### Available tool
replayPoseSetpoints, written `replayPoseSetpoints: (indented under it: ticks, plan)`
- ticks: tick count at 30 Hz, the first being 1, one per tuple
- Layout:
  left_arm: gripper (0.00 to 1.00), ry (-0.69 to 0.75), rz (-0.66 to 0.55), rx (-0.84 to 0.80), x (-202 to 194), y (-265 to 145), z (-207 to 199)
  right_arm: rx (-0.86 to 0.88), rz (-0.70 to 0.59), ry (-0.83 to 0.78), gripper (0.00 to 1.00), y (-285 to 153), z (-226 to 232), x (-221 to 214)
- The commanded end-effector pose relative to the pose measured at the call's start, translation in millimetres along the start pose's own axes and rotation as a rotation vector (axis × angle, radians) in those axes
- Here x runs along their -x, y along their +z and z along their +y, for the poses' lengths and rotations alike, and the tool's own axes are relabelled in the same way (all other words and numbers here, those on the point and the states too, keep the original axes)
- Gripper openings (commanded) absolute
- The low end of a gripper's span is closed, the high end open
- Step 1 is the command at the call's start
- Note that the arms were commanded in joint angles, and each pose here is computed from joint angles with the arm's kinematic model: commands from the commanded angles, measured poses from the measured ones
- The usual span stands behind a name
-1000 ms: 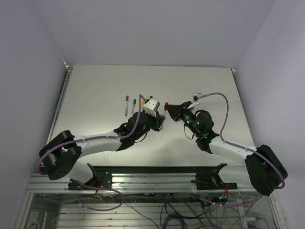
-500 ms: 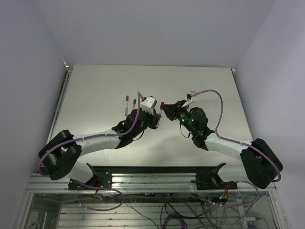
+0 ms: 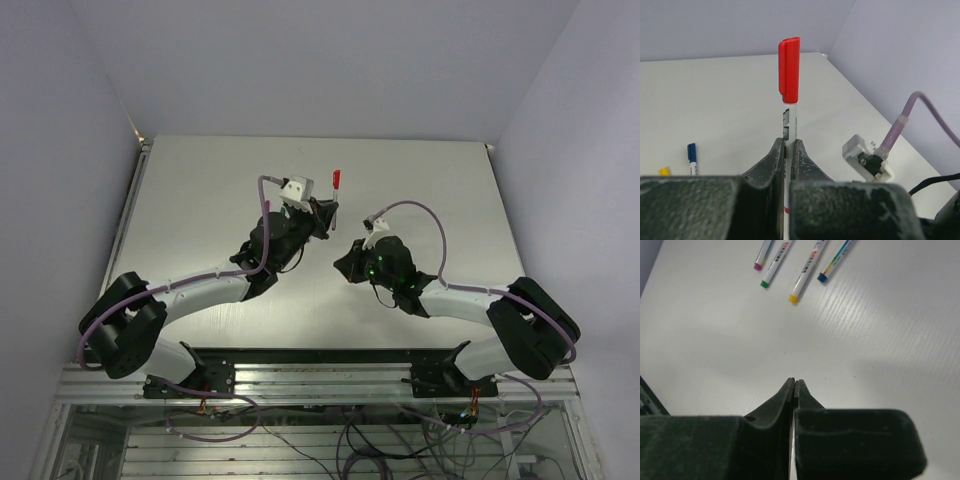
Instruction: Insert the pens into the pen caps
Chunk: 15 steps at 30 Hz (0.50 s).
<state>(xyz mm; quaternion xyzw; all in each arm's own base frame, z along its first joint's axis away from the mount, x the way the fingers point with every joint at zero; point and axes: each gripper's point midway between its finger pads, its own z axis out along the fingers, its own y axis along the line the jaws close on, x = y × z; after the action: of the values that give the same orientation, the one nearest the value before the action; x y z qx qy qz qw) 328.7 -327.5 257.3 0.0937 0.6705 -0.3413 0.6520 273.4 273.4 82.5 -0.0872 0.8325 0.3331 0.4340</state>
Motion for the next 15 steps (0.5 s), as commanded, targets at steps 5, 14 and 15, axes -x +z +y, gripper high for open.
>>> replayPoseSetpoints:
  ticks: [5, 14, 15]
  plan:
    - [0.07, 0.057, 0.150, 0.135, -39.4, 9.5, 28.4, -0.207, -0.156, -0.056, 0.20, -14.5, -20.2, 57.8]
    - [0.07, 0.105, 0.413, 0.236, -126.7, 35.5, 64.7, -0.454, -0.249, -0.008, 0.36, -54.4, -58.5, 77.0]
    - [0.07, 0.110, 0.424, 0.250, -132.4, 38.3, 68.0, -0.475, -0.255, -0.006, 0.36, -57.8, -61.9, 77.8]
